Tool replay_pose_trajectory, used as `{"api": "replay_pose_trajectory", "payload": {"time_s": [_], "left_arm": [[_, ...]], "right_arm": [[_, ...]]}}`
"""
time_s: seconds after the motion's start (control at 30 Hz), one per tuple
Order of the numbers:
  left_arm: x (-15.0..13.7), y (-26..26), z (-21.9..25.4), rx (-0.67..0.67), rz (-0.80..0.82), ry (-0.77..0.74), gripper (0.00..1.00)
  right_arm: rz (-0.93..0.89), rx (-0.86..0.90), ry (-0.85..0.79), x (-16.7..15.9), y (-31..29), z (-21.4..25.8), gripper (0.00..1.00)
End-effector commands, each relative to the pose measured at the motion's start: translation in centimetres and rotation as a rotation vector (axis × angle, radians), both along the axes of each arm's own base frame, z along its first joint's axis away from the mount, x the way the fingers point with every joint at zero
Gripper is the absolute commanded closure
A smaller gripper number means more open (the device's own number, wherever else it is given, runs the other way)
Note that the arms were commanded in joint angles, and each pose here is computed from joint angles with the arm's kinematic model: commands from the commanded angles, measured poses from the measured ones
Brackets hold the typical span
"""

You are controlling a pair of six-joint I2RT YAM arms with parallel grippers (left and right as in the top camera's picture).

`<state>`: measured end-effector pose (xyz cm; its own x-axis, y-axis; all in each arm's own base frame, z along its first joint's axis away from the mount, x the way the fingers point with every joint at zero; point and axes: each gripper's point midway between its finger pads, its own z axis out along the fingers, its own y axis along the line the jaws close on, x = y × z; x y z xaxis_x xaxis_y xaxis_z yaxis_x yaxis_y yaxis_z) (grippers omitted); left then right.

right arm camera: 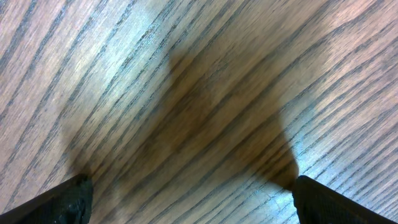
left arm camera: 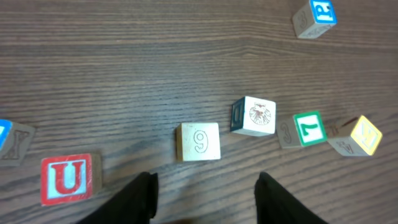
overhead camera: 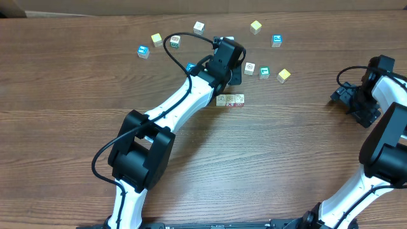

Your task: Form a horizontal line

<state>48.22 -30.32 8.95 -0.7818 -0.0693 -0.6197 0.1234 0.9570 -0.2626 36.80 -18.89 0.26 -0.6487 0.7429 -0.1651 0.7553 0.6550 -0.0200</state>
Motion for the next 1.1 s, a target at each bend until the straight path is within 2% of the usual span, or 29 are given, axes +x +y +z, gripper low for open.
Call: {"api": "replay_pose_trajectory", "payload": {"time_s": [0.0, 0.4, 0.53, 0.8, 1.07], "left_arm": [[-0.2, 0.1, -1.0, 0.005, 0.007, -0.007, 0.57], [0.5, -0.4, -0.8, -0.035, 0.004, -0.063, 0.5], [0.7, -0.7, -0.5, -0.038, -0.01, -0.078, 0.41], [1.5, -1.3, -2.6, -0.038, -0.021, -0.098, 0.41], [3.0, -1.5, -2.5, -0.054, 0.006, -0.167, 0.41]], "right_arm": [[-0.009, -0.014, 0.03, -0.7, -0.4, -0.6, 0.0], [-0.01, -0.014, 0.029, -0.7, -0.4, -0.6, 0.0], [-0.01, -0.014, 0.029, -0.7, -0.4, -0.6, 0.0], [-0.009, -0.014, 0.03, -0.7, -0.4, -0.6, 0.0], [-0.009, -0.014, 0.03, -0.7, -0.4, -0.6, 0.0]]}}
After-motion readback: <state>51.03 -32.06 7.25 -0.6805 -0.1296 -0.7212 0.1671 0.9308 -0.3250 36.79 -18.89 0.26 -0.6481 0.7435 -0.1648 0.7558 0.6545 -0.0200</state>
